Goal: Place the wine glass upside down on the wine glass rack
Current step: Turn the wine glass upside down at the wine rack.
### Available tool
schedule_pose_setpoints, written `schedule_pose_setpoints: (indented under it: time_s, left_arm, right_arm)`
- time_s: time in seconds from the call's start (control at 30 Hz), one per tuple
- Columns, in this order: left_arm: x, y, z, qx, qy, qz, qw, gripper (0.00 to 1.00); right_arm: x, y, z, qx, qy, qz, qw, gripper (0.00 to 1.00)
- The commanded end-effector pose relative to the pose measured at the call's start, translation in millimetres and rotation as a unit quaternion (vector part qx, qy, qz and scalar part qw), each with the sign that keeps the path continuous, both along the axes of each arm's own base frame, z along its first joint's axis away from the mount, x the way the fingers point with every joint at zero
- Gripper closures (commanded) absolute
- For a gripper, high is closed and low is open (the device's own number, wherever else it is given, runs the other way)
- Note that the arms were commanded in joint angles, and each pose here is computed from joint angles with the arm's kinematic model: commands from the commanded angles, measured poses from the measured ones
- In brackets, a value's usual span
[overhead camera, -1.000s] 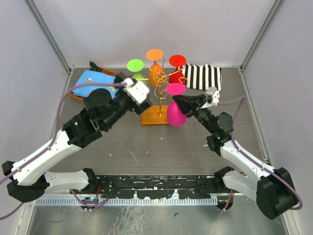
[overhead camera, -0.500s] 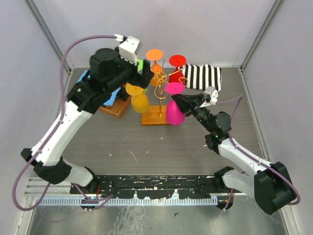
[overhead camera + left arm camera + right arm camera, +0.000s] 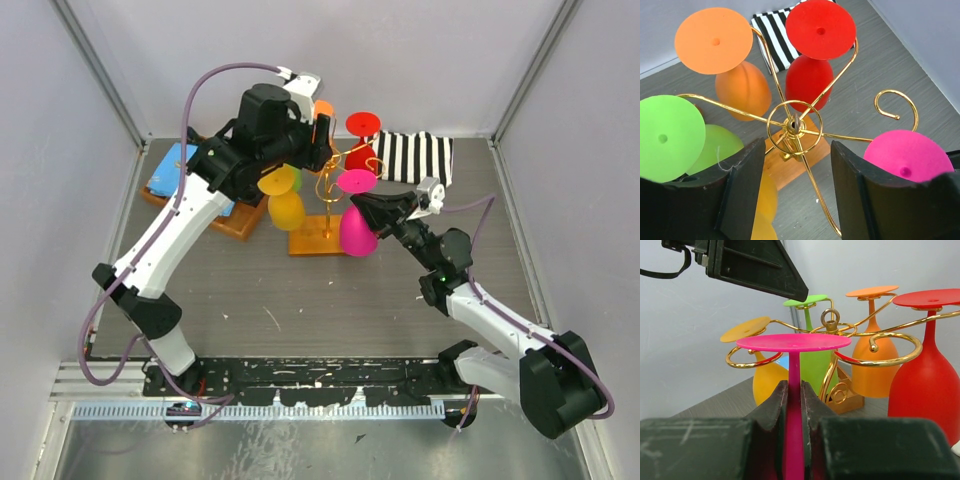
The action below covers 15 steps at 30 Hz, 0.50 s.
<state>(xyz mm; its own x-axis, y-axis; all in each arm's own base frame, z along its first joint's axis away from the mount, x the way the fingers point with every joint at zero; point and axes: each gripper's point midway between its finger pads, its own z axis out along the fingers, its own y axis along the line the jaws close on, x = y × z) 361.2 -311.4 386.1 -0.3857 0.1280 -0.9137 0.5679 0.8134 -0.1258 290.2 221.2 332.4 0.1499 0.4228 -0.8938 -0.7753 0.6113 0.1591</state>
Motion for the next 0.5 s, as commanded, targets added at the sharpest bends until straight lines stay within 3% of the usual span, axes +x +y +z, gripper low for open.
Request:
schedule_pose_setpoints:
  time_s: [0.0, 0.23, 0.47]
  left_arm:
    - [8, -1, 16, -0.014, -0.021, 0.008, 1.0, 0.4]
    - [20, -10, 5, 0.004, -0.024, 0.002, 1.0, 0.54]
    - [31, -15, -9, 0.021, -0.021, 0.007, 1.0, 0.54]
  right_arm:
    - [-6, -6, 21, 0.012, -0.036, -0.01, 0.999, 0.99]
    - [-8, -6, 20, 0.013, -0.035, -0.008, 0.999, 0.99]
    - [-10, -5, 21, 0.011, -0.036, -0.004, 0.999, 0.99]
